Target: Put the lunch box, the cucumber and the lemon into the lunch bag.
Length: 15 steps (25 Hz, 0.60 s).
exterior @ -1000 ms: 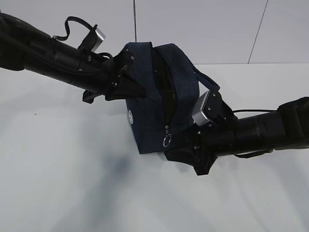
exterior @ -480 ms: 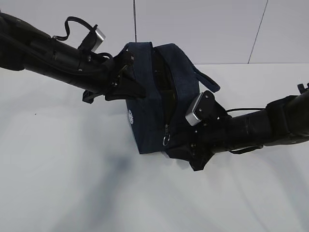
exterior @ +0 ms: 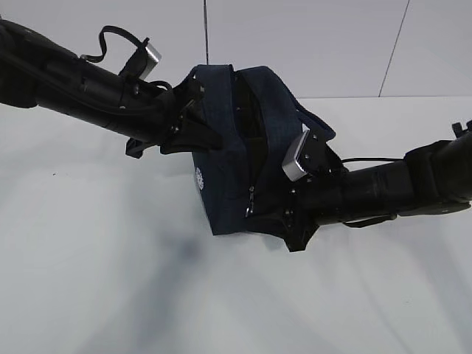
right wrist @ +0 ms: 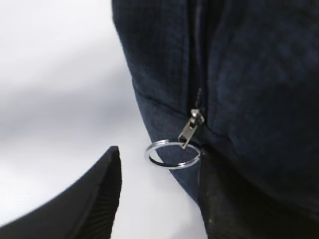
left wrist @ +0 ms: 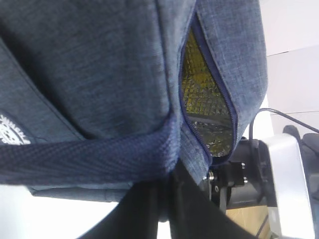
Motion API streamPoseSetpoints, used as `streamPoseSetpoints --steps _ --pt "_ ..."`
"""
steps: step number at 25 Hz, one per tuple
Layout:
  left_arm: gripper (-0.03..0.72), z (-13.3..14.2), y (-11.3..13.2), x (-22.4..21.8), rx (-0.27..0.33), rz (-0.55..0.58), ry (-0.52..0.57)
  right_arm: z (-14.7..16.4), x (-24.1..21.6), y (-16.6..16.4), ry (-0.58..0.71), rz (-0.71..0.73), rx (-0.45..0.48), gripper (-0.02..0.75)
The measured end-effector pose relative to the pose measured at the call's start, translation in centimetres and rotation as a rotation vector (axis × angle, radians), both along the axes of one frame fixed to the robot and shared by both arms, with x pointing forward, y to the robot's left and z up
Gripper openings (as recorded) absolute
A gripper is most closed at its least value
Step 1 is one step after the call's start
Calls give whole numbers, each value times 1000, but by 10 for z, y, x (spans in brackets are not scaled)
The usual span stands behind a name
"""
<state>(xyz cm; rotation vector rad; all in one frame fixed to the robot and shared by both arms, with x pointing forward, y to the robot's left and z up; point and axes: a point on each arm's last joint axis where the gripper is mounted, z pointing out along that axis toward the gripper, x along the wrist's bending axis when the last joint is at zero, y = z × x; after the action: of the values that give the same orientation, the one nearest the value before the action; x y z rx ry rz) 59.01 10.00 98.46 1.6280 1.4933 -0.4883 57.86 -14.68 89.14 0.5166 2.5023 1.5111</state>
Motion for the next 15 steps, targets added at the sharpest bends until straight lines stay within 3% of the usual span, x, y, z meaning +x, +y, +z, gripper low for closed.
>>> streamPoseSetpoints --steps 15 --pt "-5 0 0 0 1 -3 0 -7 0 7 30 30 41 381"
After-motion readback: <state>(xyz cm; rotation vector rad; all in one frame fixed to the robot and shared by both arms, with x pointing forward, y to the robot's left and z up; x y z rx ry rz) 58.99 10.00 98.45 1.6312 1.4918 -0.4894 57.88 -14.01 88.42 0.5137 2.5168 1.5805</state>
